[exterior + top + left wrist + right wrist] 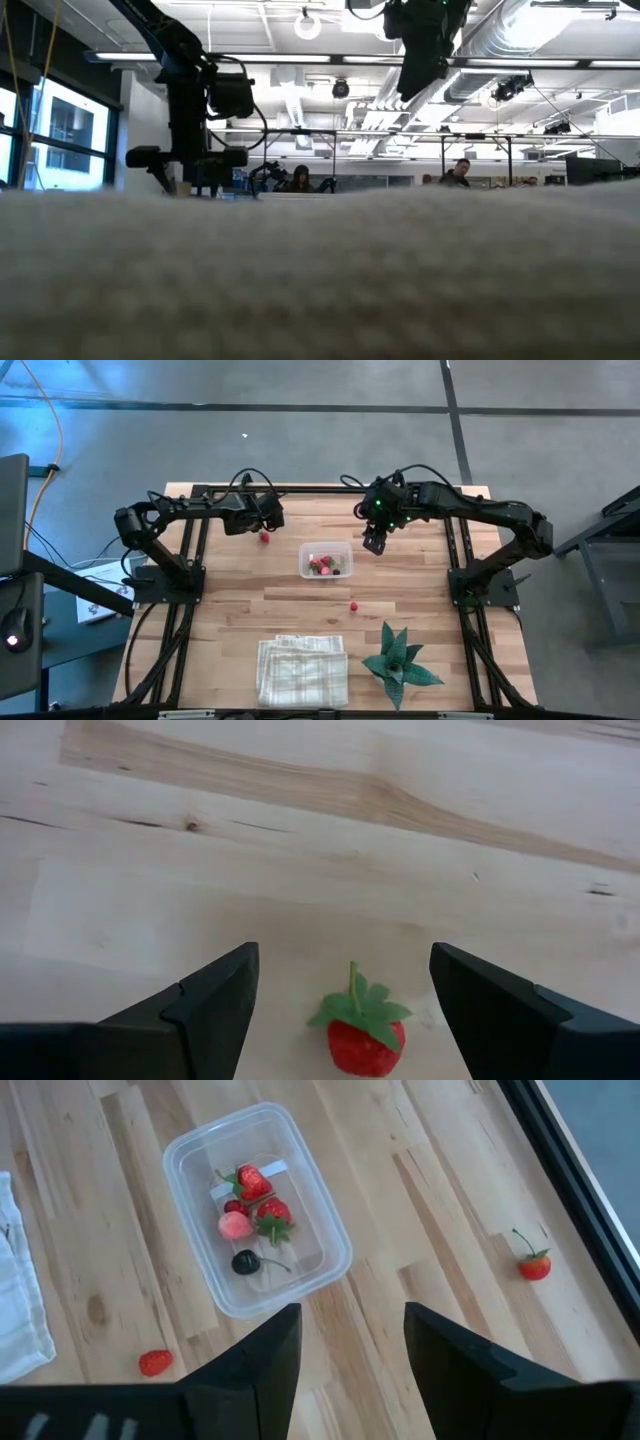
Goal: Pick and placing Produce into tupperware
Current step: Put the red strawberry into the transparent bin
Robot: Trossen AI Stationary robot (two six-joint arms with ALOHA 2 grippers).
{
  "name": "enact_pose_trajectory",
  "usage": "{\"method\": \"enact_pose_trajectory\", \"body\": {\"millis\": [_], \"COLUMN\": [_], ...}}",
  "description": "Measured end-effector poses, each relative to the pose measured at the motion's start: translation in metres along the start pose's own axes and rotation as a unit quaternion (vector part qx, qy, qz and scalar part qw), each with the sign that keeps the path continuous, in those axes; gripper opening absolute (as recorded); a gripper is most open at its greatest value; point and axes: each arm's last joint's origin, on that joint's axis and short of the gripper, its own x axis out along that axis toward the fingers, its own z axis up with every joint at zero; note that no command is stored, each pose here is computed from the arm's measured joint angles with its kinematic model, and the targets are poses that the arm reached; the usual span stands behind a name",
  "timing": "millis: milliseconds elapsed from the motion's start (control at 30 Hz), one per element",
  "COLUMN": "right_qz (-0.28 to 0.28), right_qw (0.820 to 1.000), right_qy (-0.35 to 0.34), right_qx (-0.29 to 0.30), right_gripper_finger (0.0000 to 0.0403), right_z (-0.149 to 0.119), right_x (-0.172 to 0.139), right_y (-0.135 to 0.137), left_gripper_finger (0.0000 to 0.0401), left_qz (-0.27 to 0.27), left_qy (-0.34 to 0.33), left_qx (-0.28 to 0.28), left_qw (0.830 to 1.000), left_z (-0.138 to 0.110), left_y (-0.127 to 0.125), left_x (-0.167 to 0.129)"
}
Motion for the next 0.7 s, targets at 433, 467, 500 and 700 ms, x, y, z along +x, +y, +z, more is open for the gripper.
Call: {"method": "enact_pose_trajectory", "body": {"millis": [433,467,500,700], "right_qz": [-0.003,-0.002,-0.003,-0.002], "right_qw": [1.0,1.0,1.0,1.0], "right_qy": [-0.001,-0.001,-0.001,-0.001], "right_qx": [0.006,0.008,0.009,0.009], "right_gripper_finger": [0.0169,0.0169,0.0169,0.0169], "right_z": [0.0,0.0,0.0,0.0], "right_x": [0.0,0.0,0.0,0.0], "right_y": [0.0,0.0,0.0,0.0], "left_gripper_finger": [0.0282,0.0282,0.0282,0.0282], "left_qz": [0.017,0.019,0.017,0.011], "left_qy": [0.012,0.014,0.015,0.021], "left_qx": [0.014,0.015,0.015,0.022], "left_qw": [1.0,1.0,1.0,0.999], "left_z": [-0.005,-0.005,-0.006,-0.008], "left_y": [-0.003,-0.003,-0.005,-0.009], "left_x": [0.012,0.014,0.016,0.026]}}
